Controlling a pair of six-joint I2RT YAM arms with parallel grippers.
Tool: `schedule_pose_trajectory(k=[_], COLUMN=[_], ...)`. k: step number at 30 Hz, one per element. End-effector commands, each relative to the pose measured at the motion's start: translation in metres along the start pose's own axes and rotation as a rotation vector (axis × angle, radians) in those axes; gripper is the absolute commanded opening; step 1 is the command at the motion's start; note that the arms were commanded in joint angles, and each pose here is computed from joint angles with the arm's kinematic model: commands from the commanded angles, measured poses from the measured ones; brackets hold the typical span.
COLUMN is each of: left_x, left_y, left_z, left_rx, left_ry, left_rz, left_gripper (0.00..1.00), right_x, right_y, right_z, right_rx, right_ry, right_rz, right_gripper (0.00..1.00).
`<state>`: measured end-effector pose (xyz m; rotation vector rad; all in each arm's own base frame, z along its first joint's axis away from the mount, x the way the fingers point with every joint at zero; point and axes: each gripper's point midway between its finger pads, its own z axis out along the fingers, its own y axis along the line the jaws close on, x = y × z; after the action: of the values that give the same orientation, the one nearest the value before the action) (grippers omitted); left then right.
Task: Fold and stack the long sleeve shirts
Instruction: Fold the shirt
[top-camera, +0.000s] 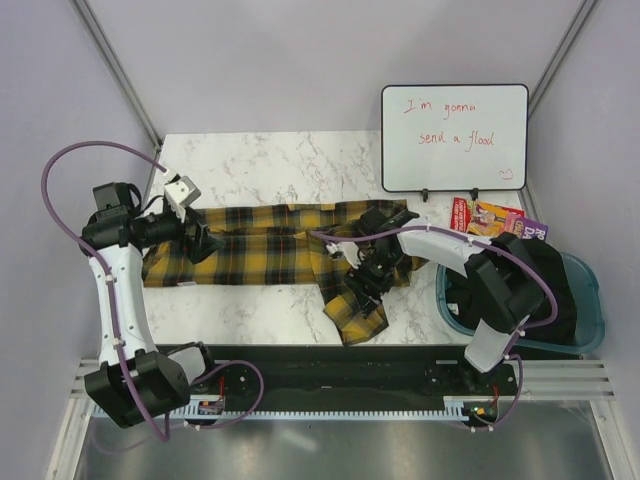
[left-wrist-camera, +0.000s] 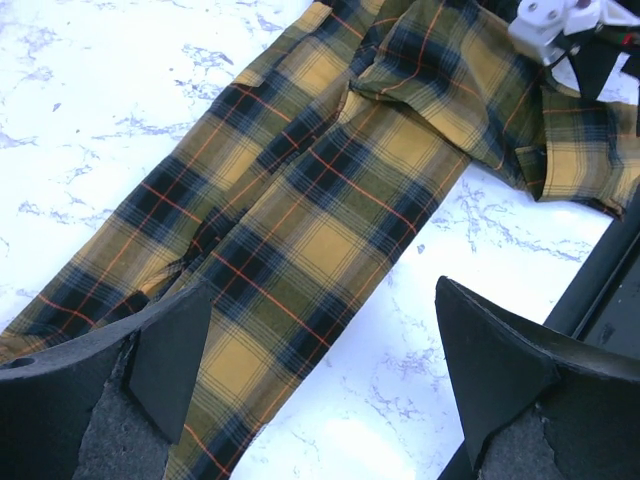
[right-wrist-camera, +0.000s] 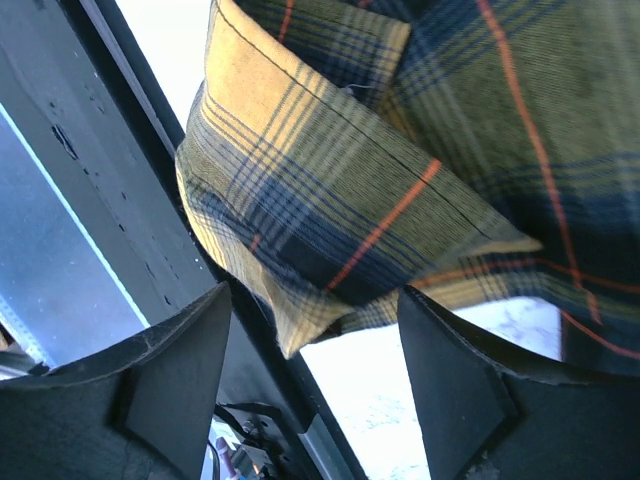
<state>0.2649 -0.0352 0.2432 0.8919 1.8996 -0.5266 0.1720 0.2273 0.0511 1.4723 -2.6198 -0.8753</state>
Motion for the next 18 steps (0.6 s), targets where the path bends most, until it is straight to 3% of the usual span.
schedule_pose_trajectory(k=[1, 2, 4, 5, 7, 12, 18], left_x=[-0.013, -0.016, -0.022, -0.027, -0.032, -0.04, -0.056], left_y=[-0.01, -0.011, -0.01, -0.01, -0.009, -0.003, 0.016], left_z=[0.001, 0.001, 0.0, -0.001, -0.001, -0.002, 0.003], left_rx=[0.032, 0.038, 0.04, 0.044, 0.047, 0.041, 0.024], left_ry=[-0.048, -0.059, -0.075, -0.085, -0.096, -0.111, -0.159], left_rz=[-0.024, -0.036, -0.035, -0.05, -0.061, -0.063, -0.121], left_gripper=[1.0, 0.99, 0.99, 0.99, 0.99, 0.98, 0.99], right_x=[-0.004, -0.01, -0.017, -0.028, -0.043, -0.139, -0.262], right_y=[0.011, 0.017, 0.021, 0.024, 0.027, 0.024, -0.025], right_z=[0.007, 0.005, 0.0, -0.009, -0.021, -0.112, -0.246], right_rx=[-0.041, -0.068, -0.082, -0.078, -0.062, 0.111, 0.475], right_ry=[-0.001, -0.018, -0.038, -0.077, -0.123, -0.397, -0.715], right_rz=[0.017, 0.01, -0.01, -0.048, -0.084, -0.28, -0.425], right_gripper=[0.7, 0.66, 0.42, 0.22, 0.03, 0.0, 0.0])
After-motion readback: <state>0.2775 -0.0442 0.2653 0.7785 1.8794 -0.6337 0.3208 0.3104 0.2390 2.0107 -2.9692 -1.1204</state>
